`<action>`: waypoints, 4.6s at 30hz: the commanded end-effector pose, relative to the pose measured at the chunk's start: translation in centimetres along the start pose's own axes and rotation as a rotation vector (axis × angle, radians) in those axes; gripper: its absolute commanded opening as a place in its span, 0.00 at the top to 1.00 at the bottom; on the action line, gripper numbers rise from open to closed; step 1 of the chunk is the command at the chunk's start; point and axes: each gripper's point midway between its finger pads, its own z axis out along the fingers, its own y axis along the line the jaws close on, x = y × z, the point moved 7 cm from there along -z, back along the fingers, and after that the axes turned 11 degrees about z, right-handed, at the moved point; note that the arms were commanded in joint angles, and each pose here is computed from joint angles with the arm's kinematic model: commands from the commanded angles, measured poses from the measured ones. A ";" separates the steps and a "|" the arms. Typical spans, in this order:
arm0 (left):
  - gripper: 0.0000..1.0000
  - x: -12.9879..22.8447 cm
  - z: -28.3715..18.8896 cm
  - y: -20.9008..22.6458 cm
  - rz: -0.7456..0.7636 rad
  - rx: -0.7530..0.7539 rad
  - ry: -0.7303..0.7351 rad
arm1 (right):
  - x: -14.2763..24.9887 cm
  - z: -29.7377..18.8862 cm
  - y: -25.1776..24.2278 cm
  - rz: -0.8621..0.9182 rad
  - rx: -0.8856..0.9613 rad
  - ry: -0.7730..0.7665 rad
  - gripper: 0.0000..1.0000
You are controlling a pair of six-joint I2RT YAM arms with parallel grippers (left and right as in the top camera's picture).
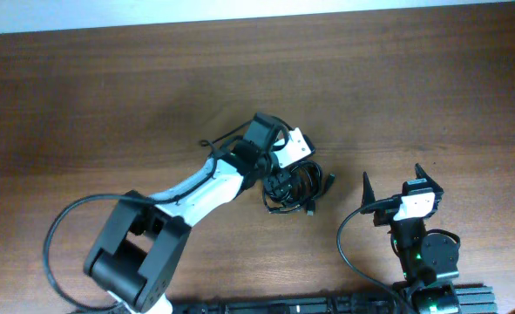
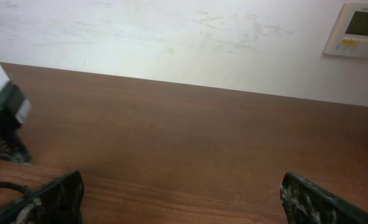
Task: Untangle cables
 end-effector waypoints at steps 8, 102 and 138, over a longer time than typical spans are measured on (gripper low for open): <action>0.13 2.7 5.4 0.2 0.030 -0.005 0.048 | 0.2 0.0 0.0 0.012 -0.008 0.006 0.01; 1.00 -15.7 -20.4 -3.8 -0.026 0.118 -0.822 | -13.6 -5.0 6.9 0.300 -0.527 0.247 0.96; 1.00 -14.5 -21.9 2.0 -0.343 -0.110 -0.864 | -12.3 -4.9 6.3 0.320 -0.449 0.311 0.14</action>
